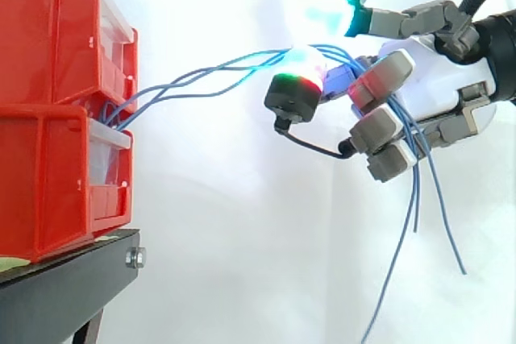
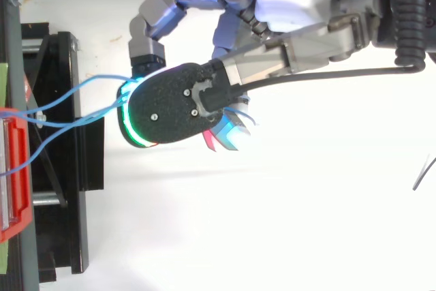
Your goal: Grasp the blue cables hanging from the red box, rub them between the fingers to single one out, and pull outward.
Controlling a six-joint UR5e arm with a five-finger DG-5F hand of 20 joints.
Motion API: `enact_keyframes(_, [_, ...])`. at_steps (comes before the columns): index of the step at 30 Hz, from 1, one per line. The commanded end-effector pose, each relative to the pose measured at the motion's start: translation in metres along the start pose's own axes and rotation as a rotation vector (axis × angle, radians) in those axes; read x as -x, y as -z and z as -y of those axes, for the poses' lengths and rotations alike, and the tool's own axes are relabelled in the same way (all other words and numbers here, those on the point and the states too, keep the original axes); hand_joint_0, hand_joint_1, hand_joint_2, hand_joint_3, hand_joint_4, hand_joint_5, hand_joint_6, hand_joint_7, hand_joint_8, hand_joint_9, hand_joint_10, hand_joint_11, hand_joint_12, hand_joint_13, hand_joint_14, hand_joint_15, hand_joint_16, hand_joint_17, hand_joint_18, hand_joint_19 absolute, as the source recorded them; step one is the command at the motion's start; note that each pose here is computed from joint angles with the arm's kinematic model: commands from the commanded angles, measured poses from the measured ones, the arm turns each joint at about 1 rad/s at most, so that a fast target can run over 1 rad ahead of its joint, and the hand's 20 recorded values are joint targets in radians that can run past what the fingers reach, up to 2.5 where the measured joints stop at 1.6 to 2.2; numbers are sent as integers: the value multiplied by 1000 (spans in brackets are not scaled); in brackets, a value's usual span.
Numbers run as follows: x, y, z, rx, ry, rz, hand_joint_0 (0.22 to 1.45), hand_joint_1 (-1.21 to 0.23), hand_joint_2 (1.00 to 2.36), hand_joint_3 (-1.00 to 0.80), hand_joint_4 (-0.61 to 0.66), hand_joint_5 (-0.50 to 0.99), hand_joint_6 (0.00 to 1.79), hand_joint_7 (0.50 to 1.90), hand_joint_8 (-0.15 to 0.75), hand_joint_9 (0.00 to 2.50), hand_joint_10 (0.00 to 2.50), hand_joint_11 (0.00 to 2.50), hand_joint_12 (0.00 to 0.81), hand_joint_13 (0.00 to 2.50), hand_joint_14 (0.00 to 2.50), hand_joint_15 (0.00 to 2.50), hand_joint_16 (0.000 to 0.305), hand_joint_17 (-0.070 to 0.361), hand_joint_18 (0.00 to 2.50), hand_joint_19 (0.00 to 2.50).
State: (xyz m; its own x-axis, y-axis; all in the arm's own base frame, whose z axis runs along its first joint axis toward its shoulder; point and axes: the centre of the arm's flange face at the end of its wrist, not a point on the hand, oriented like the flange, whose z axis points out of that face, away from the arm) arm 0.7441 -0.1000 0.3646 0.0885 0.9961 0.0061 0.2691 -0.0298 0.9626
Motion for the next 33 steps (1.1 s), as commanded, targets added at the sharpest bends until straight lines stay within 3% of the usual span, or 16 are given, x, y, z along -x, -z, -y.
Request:
enact_keyframes(1, [0, 0, -1, -2, 0, 0, 479, -548, 1000, -500, 58, -126, 845, 958, 320, 1370, 25, 1061, 412, 1175, 29, 838, 61, 138, 958, 877])
enact_keyframes(5, [1, 0, -1, -1, 0, 2, 518, -544, 1000, -500, 46, -126, 842, 970, 312, 1368, 26, 1068, 392, 1159, 28, 852, 57, 129, 926, 905])
enact_keyframes(10, [1, 0, -2, -1, 0, 2, 595, -427, 1005, -422, 24, -122, 843, 993, 293, 1397, 27, 1077, 372, 1169, 30, 864, 53, 119, 906, 932])
enact_keyframes(18, [1, 0, -2, 4, 1, 1, 594, -484, 1006, -408, 37, -124, 841, 967, 290, 1398, 27, 1092, 381, 1177, 29, 863, 55, 123, 926, 919])
enact_keyframes(22, [1, -6, 25, -21, 2, -4, 584, -517, 1005, -424, 46, -126, 836, 964, 296, 1394, 27, 1085, 381, 1177, 29, 864, 55, 124, 926, 920])
enact_keyframes(23, [1, -7, 27, -13, 1, -6, 580, -520, 1005, -428, 43, -127, 835, 963, 296, 1391, 26, 1083, 380, 1175, 29, 869, 55, 123, 923, 923])
enact_keyframes(24, [-1, -15, 39, 31, -6, -14, 572, -525, 1003, -443, 45, -128, 834, 962, 291, 1388, 27, 1096, 375, 1172, 29, 868, 54, 121, 919, 925])
enact_keyframes(33, [1, -16, 42, 33, -9, -19, 542, -525, 1001, -486, 50, -129, 829, 946, 304, 1386, 23, 1085, 381, 1178, 28, 865, 56, 125, 934, 918])
